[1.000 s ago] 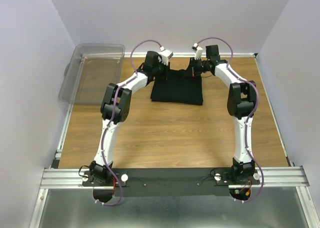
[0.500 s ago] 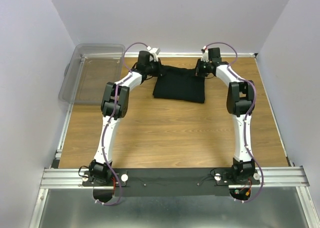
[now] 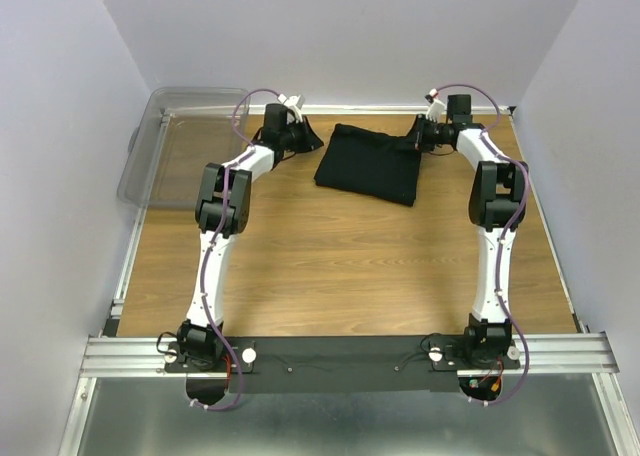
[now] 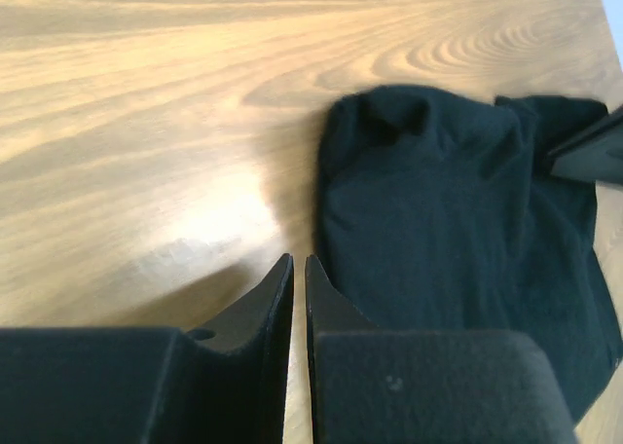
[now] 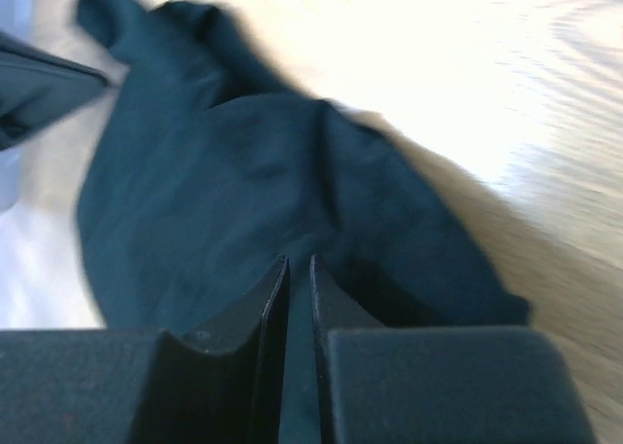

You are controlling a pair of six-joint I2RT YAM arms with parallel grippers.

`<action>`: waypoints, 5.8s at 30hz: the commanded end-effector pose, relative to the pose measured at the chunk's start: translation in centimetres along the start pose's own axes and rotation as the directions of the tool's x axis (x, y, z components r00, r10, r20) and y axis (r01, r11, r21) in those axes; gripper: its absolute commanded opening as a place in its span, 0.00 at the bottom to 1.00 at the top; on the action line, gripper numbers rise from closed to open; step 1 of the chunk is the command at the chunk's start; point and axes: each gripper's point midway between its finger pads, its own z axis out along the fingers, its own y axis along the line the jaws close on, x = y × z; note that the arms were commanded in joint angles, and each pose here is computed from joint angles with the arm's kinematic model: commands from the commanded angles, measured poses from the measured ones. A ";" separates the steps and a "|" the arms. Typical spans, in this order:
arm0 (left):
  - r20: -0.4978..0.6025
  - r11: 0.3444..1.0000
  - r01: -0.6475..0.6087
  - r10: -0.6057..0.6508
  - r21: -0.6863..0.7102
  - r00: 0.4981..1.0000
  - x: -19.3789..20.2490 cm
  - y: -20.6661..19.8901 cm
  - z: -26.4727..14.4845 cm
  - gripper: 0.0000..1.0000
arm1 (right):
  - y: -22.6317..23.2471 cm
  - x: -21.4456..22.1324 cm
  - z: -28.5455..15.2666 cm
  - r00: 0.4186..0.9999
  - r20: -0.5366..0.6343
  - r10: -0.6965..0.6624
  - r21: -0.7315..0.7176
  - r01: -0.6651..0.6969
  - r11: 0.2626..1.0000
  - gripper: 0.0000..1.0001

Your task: Fold and stack the t-shirts

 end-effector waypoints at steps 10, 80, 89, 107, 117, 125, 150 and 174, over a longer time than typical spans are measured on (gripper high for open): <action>-0.072 0.939 -0.217 0.244 0.266 0.967 5.4 -11.6 -2.6 0.26 | -1.2 -2.1 -0.5 0.998 0.044 0.040 -0.002 -0.040 0.999 0.20; -0.074 0.979 0.199 -0.202 -0.040 0.977 12.2 -6.4 -9.1 0.32 | 1.3 19.8 -11.8 0.917 -0.397 -0.037 -0.140 -0.020 0.990 0.25; -0.034 0.992 0.119 -0.120 -0.029 0.992 8.7 -6.2 -9.2 0.32 | 1.5 19.2 -13.2 0.920 -0.377 -0.111 -0.161 0.053 0.986 0.27; 0.651 0.923 -0.339 0.371 -0.182 0.662 -6.8 -20.7 -37.4 0.68 | -1.3 12.4 -13.3 0.956 -0.249 -0.156 0.067 0.178 0.982 1.00; 0.663 0.921 -0.327 0.381 -0.211 0.645 -1.8 -20.7 -44.8 0.75 | 0.9 15.4 -11.1 0.952 -0.306 -0.023 -0.058 0.006 0.998 0.56; 0.668 0.935 -0.319 0.336 -0.153 0.664 1.3 -20.7 -46.2 0.75 | -1.3 15.4 -12.4 0.943 -0.333 0.006 0.061 0.016 0.998 0.00; 0.633 0.935 -0.333 0.330 -0.119 0.700 2.8 -20.5 -45.4 0.75 | -14.0 2.0 -29.1 0.923 -0.241 -0.301 0.716 0.378 0.587 0.75; 0.432 0.798 -0.194 0.493 -0.571 0.756 -1.9 -8.5 -45.2 0.91 | 0.8 5.7 -40.3 0.739 0.539 -0.405 0.774 -0.243 0.585 1.00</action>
